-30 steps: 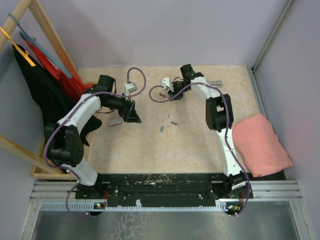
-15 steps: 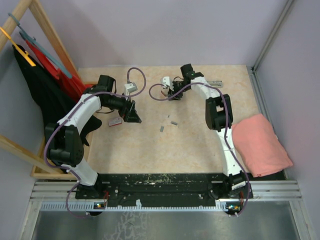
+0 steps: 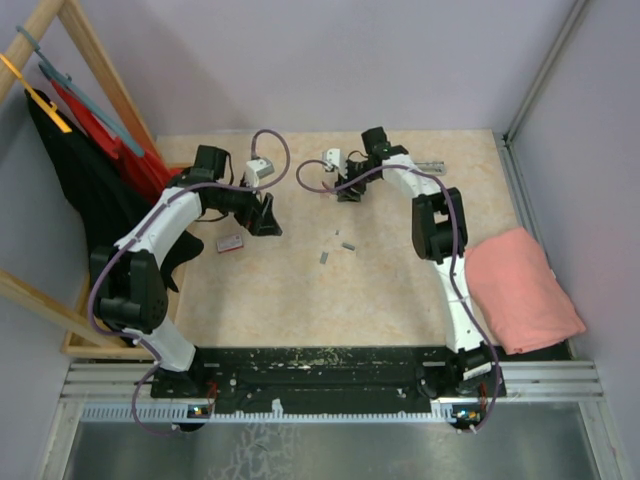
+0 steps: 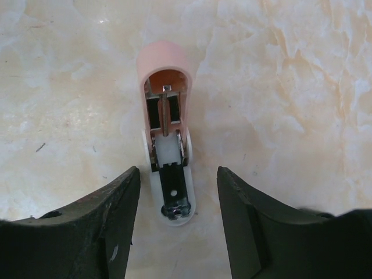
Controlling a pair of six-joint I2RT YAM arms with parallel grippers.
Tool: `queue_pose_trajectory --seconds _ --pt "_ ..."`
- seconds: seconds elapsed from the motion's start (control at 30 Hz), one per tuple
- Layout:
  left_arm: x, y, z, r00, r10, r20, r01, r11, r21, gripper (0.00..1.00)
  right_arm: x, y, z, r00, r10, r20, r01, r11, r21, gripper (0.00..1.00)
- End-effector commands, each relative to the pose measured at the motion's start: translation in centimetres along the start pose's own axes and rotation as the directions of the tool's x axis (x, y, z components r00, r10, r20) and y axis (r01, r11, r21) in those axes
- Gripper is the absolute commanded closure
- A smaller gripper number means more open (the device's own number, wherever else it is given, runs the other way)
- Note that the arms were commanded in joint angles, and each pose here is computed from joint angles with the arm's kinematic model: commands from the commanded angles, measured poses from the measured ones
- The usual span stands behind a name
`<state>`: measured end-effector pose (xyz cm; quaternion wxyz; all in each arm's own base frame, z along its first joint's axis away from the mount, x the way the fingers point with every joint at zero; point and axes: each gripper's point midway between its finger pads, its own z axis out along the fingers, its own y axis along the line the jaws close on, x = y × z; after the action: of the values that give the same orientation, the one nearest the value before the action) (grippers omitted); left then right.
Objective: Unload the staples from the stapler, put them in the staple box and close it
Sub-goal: Place the stapler at the center of the board, then move the stapler to the center of the board.
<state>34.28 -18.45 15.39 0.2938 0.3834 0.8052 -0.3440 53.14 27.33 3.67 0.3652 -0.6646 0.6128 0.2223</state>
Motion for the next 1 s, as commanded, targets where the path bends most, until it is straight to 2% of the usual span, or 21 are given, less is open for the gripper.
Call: queue_pose_trajectory --seconds 0.0,0.03,0.1,0.23,0.5,0.67,0.97 --pt "-2.9 5.2 -0.8 0.999 -0.006 0.044 0.017 0.971 -0.24 0.01 -5.4 -2.4 -5.3 0.999 0.029 0.029 -0.033 0.989 0.147 0.44" --pt "-3.1 6.2 -0.8 0.999 -0.021 0.042 0.032 0.96 -0.278 0.01 -6.0 -2.3 -6.0 0.999 0.04 0.033 -0.045 0.986 0.163 0.43" --pt "-3.8 8.2 -0.9 0.997 -0.061 0.049 0.074 0.934 -0.351 0.01 -7.2 -2.0 -7.5 0.998 0.054 0.044 -0.062 0.978 0.199 0.28" --pt "-3.5 11.7 -0.8 0.985 -0.168 0.045 0.17 0.88 -0.444 0.01 -8.9 -0.6 -11.0 0.995 0.079 0.055 -0.091 0.958 0.271 0.25" --pt "-1.0 15.4 -0.7 0.952 -0.304 0.041 0.277 0.794 -0.54 0.01 -10.7 4.8 -17.3 0.988 0.121 0.097 -0.151 0.899 0.411 0.14" --pt "0.4 16.6 0.7 0.932 -0.363 0.026 0.324 0.796 -0.512 0.01 -11.5 8.3 -20.3 0.978 0.159 0.135 -0.204 0.868 0.452 0.12" --pt "1.7 16.8 3.3 0.905 -0.426 0.006 0.385 0.811 -0.44 0.01 -12.1 11.4 -20.3 0.959 0.204 0.196 -0.267 0.881 0.39 0.1"
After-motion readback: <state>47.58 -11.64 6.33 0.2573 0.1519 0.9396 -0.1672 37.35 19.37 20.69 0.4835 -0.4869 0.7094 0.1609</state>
